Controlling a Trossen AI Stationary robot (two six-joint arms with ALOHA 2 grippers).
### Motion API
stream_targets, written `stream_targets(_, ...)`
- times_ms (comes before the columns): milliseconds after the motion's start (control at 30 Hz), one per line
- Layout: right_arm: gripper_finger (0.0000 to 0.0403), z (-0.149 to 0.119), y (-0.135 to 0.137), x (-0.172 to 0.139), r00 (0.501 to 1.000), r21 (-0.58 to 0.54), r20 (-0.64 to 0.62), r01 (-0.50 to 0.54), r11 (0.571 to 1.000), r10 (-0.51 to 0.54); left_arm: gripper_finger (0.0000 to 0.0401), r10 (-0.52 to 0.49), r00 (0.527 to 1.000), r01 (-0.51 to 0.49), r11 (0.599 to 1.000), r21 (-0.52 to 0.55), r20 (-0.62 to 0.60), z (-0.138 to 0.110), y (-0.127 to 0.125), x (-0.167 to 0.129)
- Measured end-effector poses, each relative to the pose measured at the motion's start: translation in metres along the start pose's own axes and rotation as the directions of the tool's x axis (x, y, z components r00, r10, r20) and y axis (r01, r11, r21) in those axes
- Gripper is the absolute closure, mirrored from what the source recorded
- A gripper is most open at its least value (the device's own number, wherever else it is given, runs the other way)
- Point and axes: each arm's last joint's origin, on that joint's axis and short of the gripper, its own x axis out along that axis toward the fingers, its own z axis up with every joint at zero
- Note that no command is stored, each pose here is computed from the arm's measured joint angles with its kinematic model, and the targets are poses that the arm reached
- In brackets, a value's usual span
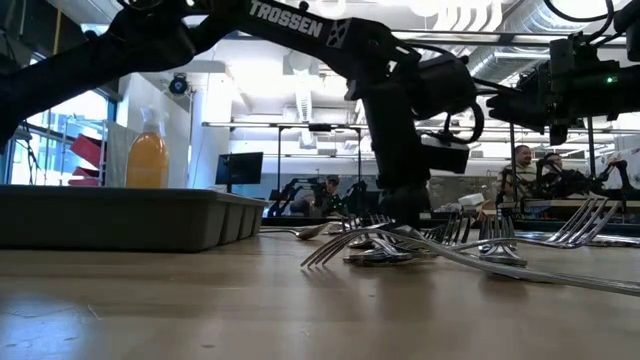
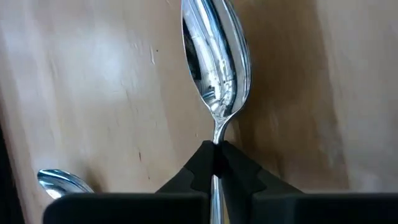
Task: Sort silverware
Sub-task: Put the silver spoon into the black silverware tray
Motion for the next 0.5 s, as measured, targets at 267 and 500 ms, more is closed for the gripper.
stream_targets(267,0.0282,0.000,0.000,0.000,1.000,-0.001,-0.001,-0.001,1.000,0.001,0.0400,-0.238,0.969,0.242,0.969,-0.058,0.064,-0.008,0.014,-0.014)
stream_targets(500,0.0282,0.000,0.000,0.000,1.000,0.000,-0.001,-0.002,1.000,0.002,0.0400,-0.253,0.963,0.258,0.965,-0.051,0.091,-0.009,0.023,-0.024)
